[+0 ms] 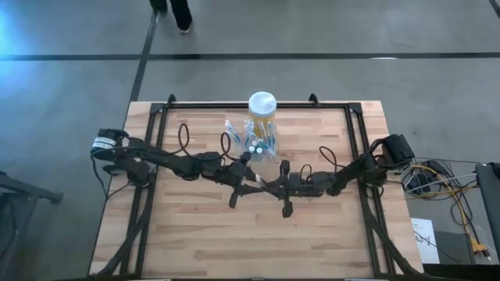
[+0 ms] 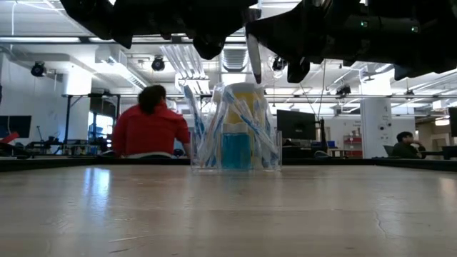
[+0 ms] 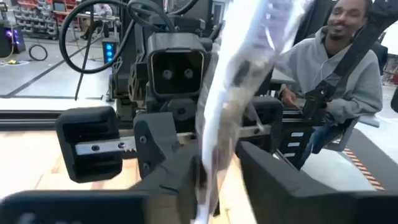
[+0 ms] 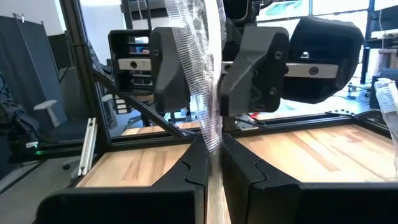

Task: Pick & Place toothbrushing station
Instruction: Put the violet toothbrush into the transparent organizer

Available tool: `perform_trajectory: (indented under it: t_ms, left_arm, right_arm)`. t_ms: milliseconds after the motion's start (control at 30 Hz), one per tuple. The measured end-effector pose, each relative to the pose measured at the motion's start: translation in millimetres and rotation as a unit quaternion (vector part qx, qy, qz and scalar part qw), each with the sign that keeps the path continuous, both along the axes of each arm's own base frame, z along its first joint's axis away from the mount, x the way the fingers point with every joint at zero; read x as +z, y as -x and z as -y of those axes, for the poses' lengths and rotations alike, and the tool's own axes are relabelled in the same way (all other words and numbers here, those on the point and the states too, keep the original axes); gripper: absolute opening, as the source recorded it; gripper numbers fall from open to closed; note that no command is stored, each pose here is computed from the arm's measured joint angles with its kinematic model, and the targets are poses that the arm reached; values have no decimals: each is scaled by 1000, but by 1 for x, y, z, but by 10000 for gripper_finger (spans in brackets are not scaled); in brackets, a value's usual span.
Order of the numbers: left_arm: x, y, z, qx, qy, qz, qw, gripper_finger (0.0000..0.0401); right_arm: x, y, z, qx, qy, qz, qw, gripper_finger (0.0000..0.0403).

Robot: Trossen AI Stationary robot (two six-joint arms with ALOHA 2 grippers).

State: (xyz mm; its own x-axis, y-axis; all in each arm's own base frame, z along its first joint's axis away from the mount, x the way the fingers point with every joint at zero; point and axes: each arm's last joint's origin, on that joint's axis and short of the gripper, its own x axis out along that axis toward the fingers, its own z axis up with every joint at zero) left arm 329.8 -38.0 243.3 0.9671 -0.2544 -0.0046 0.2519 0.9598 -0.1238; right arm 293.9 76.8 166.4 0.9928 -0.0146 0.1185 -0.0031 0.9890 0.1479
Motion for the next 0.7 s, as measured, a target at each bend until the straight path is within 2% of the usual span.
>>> perform_trajectory:
  t_ms: [167,367,700]
  left_arm:
    - [1,-6,0,3,-5,2,1000,25]
    - [2,-6,0,1,-9,3,1000,23]
    - [8,15,-7,2,-9,14,1000,23]
  right_arm:
    - [-2,0,0,2,-6,-9,1000,18]
    - [-1,0,-1,-4,-7,-9,1000,31]
    - [3,10,1,-19,-11,-4,1000,153]
